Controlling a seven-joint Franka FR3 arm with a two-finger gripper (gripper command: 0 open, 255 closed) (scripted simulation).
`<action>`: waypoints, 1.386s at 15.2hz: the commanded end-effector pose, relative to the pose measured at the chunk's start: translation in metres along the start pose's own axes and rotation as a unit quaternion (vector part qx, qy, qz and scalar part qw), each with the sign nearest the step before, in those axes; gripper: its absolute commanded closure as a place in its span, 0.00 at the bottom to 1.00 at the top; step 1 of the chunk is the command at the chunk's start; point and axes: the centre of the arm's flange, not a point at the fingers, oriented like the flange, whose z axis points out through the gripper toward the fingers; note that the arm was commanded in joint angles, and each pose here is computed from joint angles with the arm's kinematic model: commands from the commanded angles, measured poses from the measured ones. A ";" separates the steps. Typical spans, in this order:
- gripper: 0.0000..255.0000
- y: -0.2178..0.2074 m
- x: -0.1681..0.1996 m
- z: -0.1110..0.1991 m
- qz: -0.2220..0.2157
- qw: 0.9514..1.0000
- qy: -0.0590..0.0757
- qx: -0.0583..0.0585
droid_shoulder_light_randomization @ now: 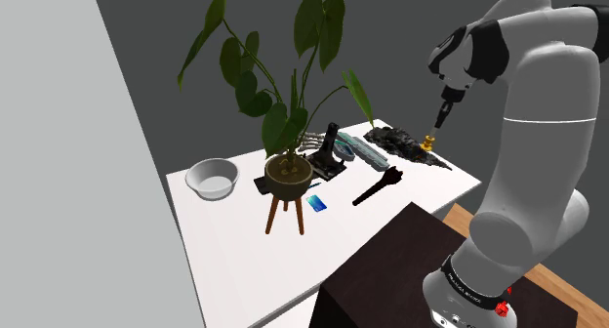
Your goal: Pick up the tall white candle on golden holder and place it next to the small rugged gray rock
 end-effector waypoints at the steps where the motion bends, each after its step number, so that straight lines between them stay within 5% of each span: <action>1: 1.00 -0.001 0.000 0.011 0.000 1.000 0.000 0.000; 21: 1.00 -0.001 0.000 0.116 0.000 1.000 0.000 0.000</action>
